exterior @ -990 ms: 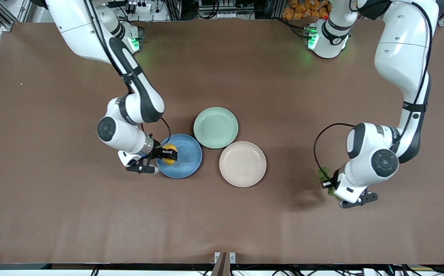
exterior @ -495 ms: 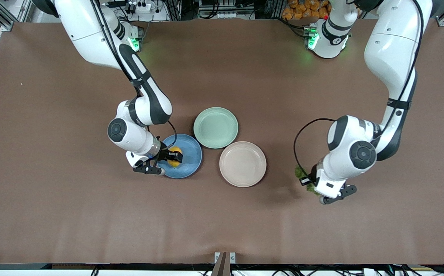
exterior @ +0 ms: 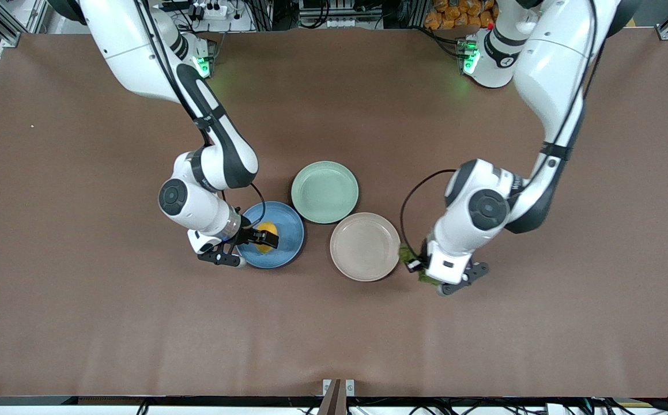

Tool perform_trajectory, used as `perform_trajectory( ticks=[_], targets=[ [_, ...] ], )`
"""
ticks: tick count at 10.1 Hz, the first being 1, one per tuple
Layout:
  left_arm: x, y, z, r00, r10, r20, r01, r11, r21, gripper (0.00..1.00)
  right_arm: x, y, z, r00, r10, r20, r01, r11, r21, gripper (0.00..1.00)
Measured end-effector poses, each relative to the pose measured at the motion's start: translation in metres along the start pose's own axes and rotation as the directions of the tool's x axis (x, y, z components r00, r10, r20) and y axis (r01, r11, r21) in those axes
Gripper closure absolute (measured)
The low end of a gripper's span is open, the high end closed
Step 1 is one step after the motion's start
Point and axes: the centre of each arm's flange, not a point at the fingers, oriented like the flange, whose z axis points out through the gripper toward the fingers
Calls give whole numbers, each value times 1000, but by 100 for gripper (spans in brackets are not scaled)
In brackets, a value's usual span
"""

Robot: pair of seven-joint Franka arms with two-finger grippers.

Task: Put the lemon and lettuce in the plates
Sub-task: 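Lower the lettuce onto the cream plate with the left gripper, then release the lemon and lettuce, withdrawing both grippers from the plates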

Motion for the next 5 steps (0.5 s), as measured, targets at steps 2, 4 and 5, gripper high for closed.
perform_trajectory(
  ticks=[2, 4, 5],
  targets=[
    [-32, 23, 5, 1000, -7, 0, 7, 1000, -17, 96, 15, 9, -55, 999, 4, 47, -4, 1000, 1, 0],
    [-66, 41, 14, 1000, 4, 16, -4, 1000, -11, 96, 31, 43, -106, 998, -48, 47, 51, 996, -68, 0],
    [-79, 46, 20, 1000, 9, 24, -9, 1000, -5, 95, 40, 61, -123, 996, -81, 36, 84, 993, -88, 0]
  ],
)
